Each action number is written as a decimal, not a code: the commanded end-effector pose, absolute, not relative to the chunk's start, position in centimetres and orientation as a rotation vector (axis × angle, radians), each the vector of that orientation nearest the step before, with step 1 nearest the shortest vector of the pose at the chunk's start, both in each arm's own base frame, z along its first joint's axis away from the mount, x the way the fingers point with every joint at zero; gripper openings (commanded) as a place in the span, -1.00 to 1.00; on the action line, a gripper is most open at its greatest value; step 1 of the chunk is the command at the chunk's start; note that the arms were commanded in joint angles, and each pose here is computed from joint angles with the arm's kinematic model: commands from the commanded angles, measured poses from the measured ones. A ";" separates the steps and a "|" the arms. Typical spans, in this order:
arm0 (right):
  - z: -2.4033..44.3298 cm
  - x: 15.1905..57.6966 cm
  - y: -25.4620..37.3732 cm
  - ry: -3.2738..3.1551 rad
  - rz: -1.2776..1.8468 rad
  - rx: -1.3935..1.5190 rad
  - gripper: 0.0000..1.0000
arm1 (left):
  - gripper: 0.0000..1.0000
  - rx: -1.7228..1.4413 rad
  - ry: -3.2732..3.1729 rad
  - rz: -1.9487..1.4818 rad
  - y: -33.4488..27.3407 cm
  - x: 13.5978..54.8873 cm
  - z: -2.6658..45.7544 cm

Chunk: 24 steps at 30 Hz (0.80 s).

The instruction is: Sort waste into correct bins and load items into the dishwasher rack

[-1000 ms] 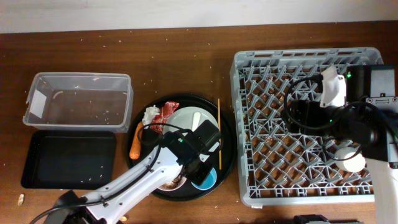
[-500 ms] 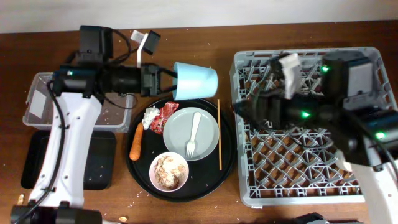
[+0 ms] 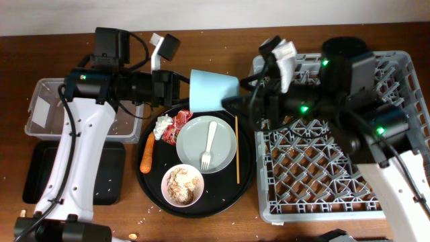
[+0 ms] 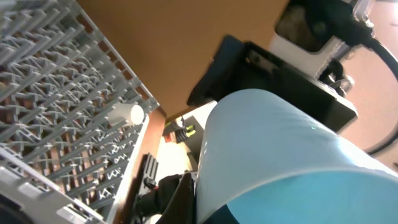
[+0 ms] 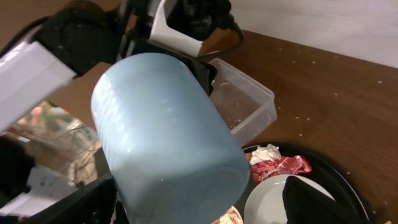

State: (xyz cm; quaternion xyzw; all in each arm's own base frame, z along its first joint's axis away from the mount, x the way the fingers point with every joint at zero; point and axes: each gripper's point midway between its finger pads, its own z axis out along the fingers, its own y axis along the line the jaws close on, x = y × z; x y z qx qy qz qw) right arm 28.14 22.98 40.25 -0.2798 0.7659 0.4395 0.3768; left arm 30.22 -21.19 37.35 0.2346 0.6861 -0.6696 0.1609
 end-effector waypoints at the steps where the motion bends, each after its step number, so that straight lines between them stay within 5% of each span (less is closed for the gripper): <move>1: 41.4 25.7 24.1 1.791 1.282 -0.954 0.72 | -1.00 0.719 1.886 -1.973 -21.3 29.1 38.8; 4: 40.3 25.1 26.0 1.798 1.328 -1.018 0.73 | -0.99 0.737 1.887 -1.983 -21.8 28.7 38.8; 8: 41.1 25.3 26.7 1.731 1.317 -1.051 0.47 | -1.00 0.741 1.886 -1.985 -21.9 28.6 38.8; 12: 43.2 24.0 26.3 1.637 1.301 -1.081 0.71 | -0.99 0.740 1.888 -1.982 -21.9 28.7 38.8; 14: 43.2 23.9 26.3 1.638 1.304 -1.082 0.33 | -1.00 0.741 1.888 -1.981 -21.9 28.7 38.8; 15: 43.3 23.8 26.2 1.631 1.301 -1.084 0.29 | -1.00 0.741 1.888 -1.982 -21.9 28.7 38.8; 16: 43.7 24.0 25.8 1.620 1.284 -1.073 0.22 | -0.88 0.740 1.889 -1.982 -21.9 28.7 38.8; 17: 44.0 24.2 25.1 1.618 1.265 -1.052 0.21 | -0.27 0.740 1.889 -1.982 -21.9 28.7 38.8; 18: 44.5 24.5 24.1 1.619 1.239 -1.022 0.21 | 0.58 0.740 1.888 -1.982 -21.9 28.7 38.8; 19: 44.7 25.6 22.3 1.680 1.206 -0.911 0.21 | 0.98 0.746 1.883 -1.977 -21.9 28.7 38.8; 22: 42.1 29.4 11.9 1.939 1.029 -0.442 0.21 | 0.98 0.697 1.893 -1.941 -20.7 29.7 38.6; 24: 36.0 30.4 1.0 2.230 0.704 0.173 0.21 | 0.98 0.677 1.906 -1.921 -20.3 30.1 38.4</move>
